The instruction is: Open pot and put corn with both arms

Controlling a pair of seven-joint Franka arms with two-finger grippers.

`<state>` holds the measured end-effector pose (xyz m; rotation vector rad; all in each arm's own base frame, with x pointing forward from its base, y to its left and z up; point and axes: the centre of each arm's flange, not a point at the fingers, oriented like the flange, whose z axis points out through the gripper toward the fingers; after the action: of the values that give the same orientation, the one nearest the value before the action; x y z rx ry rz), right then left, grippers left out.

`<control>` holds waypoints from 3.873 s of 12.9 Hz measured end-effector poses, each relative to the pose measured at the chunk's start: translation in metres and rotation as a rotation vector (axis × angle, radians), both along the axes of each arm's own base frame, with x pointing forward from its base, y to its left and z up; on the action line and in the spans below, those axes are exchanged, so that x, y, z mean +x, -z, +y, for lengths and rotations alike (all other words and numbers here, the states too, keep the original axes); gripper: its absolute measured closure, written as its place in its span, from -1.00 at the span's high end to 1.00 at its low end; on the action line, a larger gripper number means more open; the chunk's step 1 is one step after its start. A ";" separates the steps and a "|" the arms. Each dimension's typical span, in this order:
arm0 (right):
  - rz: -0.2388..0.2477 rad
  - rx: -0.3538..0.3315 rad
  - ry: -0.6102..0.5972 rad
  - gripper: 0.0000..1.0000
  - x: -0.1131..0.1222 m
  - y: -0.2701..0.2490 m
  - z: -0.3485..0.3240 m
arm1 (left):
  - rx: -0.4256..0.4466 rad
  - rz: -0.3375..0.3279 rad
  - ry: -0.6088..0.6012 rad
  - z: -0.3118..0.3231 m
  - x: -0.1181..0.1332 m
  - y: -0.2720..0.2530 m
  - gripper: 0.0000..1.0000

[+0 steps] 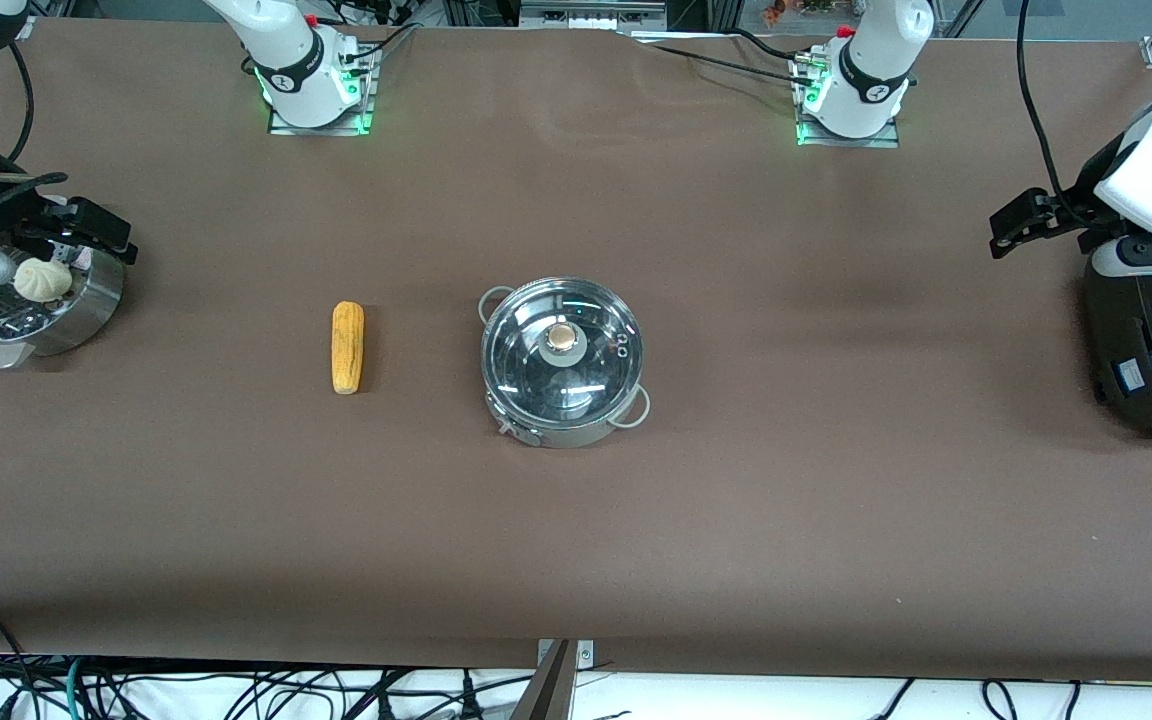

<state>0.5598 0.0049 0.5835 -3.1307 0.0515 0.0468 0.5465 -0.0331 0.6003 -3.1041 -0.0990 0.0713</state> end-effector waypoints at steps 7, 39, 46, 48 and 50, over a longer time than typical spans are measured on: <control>0.000 0.000 -0.004 1.00 0.000 0.000 0.002 | 0.000 -0.001 0.010 -0.005 0.000 0.000 1.00; 0.174 -0.055 -0.065 1.00 0.016 0.244 0.168 | -0.122 0.110 -0.040 -0.144 0.005 0.058 1.00; 0.175 -0.146 0.030 1.00 -0.004 0.358 0.160 | -0.178 0.068 -0.272 -0.360 0.012 0.120 1.00; 0.140 -0.129 0.028 1.00 -0.006 0.380 0.162 | -0.206 0.044 -0.327 -0.393 0.024 0.146 1.00; 0.114 -0.114 0.024 0.99 -0.007 0.396 0.164 | -0.212 0.027 -0.352 -0.420 0.025 0.181 1.00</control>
<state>0.5525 0.1685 0.1876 -3.2374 0.0955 0.2310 0.5714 -0.4535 0.4197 -3.2518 -0.6782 0.1408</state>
